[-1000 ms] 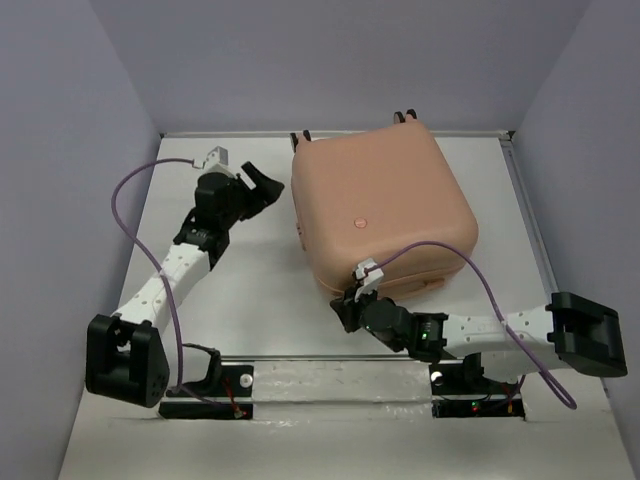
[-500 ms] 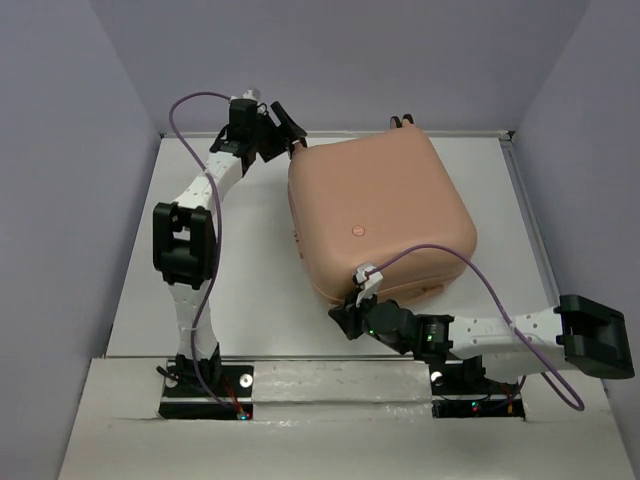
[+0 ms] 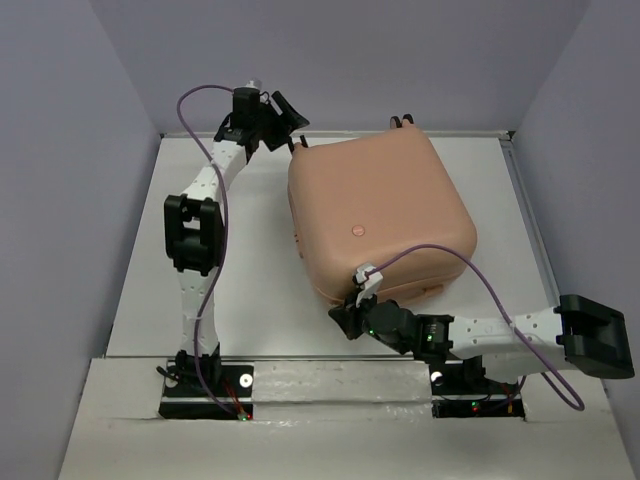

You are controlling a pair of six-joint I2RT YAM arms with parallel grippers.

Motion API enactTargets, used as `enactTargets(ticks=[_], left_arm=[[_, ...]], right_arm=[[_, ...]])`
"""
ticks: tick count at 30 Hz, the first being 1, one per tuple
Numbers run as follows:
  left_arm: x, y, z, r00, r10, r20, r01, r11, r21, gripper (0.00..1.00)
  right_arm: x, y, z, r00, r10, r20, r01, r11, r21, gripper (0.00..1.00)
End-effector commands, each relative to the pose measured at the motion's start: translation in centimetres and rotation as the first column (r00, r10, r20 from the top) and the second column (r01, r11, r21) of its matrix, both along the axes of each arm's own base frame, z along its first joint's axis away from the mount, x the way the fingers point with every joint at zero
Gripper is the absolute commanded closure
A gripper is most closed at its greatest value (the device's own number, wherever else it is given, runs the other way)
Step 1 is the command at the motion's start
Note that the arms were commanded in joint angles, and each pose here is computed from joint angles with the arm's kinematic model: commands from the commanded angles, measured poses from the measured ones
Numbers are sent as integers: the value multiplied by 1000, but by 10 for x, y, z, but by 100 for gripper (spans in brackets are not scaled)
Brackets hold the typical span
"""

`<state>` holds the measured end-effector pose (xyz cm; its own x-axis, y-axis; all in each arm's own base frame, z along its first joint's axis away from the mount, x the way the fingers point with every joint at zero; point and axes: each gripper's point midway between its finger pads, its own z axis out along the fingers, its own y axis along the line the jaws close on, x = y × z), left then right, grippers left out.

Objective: Pack the luggage

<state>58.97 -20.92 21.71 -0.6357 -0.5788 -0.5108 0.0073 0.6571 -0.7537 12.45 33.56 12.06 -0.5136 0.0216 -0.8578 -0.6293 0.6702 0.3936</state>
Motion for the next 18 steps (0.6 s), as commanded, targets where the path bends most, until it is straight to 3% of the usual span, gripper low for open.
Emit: enactTargets(ticks=[1, 9, 14, 16, 18], left_arm=[[1, -31, 27, 996, -73, 46, 77, 993, -92, 19], [-7, -35, 1, 999, -31, -10, 30, 996, -83, 14], [-4, -39, 7, 1000, -16, 5, 16, 988, -155, 16], [-2, -42, 10, 1000, -15, 3, 16, 983, -182, 20], [-1, -42, 15, 1000, -9, 14, 12, 981, -193, 32]], right_arm=[[-38, 21, 11, 985, 167, -52, -163, 984, 67, 93], [-36, 20, 7, 986, 158, -50, -156, 986, 53, 93], [-37, 18, 4, 986, 156, -58, -153, 987, 53, 93], [-36, 17, 4, 987, 152, -58, -149, 987, 52, 93], [-35, 17, 5, 987, 150, -52, -147, 988, 51, 93]])
